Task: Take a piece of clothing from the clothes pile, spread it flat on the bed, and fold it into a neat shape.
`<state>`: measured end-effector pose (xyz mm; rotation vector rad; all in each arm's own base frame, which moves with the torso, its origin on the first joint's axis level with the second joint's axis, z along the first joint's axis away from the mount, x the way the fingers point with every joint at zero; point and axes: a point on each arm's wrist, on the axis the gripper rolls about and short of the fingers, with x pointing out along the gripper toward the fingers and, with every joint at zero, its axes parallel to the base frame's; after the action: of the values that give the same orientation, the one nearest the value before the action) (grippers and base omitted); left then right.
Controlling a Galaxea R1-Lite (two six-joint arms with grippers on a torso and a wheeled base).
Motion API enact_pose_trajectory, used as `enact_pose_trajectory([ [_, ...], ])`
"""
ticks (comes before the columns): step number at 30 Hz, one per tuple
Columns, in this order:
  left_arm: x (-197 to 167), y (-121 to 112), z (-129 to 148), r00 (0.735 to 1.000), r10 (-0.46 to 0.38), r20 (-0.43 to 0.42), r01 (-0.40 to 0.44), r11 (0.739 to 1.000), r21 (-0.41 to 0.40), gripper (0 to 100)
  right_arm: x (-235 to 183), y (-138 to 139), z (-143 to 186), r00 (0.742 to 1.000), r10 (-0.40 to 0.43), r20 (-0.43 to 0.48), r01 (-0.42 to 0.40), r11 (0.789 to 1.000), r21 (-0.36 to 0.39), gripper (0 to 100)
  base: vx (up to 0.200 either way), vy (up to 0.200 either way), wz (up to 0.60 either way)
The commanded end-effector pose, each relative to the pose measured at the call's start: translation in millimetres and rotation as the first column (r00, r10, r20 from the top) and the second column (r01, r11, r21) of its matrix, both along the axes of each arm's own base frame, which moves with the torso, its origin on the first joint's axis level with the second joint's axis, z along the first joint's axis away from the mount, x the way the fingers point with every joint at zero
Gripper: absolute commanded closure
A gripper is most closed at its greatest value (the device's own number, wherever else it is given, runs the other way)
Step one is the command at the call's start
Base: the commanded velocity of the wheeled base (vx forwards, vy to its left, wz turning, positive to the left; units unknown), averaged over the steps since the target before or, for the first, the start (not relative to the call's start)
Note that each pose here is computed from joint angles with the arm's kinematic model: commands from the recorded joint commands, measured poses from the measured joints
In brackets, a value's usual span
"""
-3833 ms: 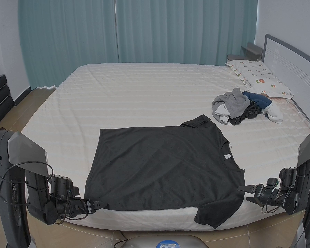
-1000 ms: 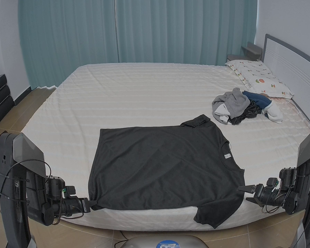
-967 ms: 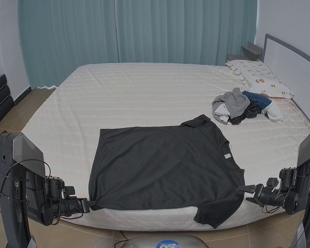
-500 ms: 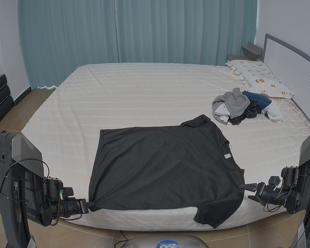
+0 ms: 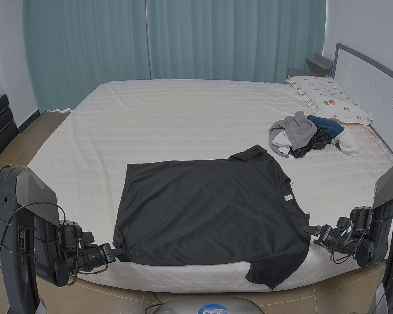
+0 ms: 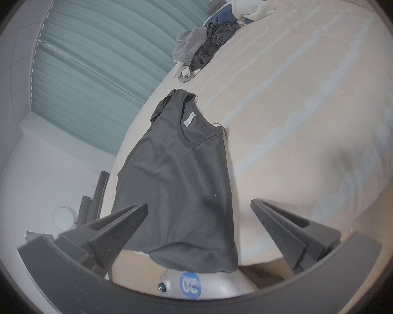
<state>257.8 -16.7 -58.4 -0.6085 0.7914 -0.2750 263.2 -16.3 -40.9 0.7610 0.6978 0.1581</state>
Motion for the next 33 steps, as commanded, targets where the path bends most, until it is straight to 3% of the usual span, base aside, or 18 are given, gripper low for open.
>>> enact_pose_trajectory([
  [1, 3, -2, 2, 1.000, -0.004, 0.023, 0.004, 1.000, -0.004, 100, 13, 11, -16, 1.000, 0.006, -0.005, -0.006, 1.000, -0.028, 0, 0.000, 0.000, 0.00],
  [2, 3, -2, 2, 1.000, -0.004, 0.023, 0.004, 1.000, -0.004, 100, 15, 13, -18, 1.000, -0.004, -0.004, 0.004, 0.999, -0.039, 0, 0.000, 0.000, 0.00],
  [3, 3, -2, 2, 1.000, -0.003, 0.022, 0.003, 1.000, -0.005, 100, 17, 13, -18, 1.000, -0.012, 0.002, 0.012, 0.999, -0.048, 100, 0.000, 0.000, 0.00],
  [9, 3, -2, 2, 1.000, -0.004, 0.023, 0.004, 1.000, -0.004, 100, 46, 14, -8, 0.991, -0.038, 0.128, 0.047, 0.997, -0.069, 100, 0.000, 0.000, 0.00],
  [13, 4, -2, 2, 1.000, -0.004, 0.023, 0.004, 1.000, -0.004, 100, 66, 18, -9, 0.983, -0.053, 0.173, 0.057, 0.998, -0.022, 100, 0.000, 0.000, 0.00],
  [18, 4, -2, 2, 1.000, -0.004, 0.024, 0.004, 1.000, -0.004, 100, 93, 13, -11, 0.969, -0.137, 0.206, 0.119, 0.988, 0.095, 100, 0.000, 0.000, 0.00],
  [29, 5, -2, 1, 1.000, -0.003, 0.029, 0.003, 1.000, -0.003, 100, 96, 15, -14, 0.969, -0.137, 0.206, 0.118, 0.988, 0.104, 100, 0.000, 0.000, 0.00],
  [30, 5, -2, 1, 1.000, -0.003, 0.026, 0.003, 1.000, -0.003, 100, 96, 15, -15, 0.969, -0.136, 0.206, 0.117, 0.988, 0.101, 0, 0.000, 0.000, 0.00],
  [33, 5, -3, 1, 1.000, -0.004, 0.026, 0.004, 1.000, -0.003, 100, 91, 14, -14, 0.972, -0.136, 0.194, 0.119, 0.988, 0.095, 0, 0.000, 0.000, 0.00],
])
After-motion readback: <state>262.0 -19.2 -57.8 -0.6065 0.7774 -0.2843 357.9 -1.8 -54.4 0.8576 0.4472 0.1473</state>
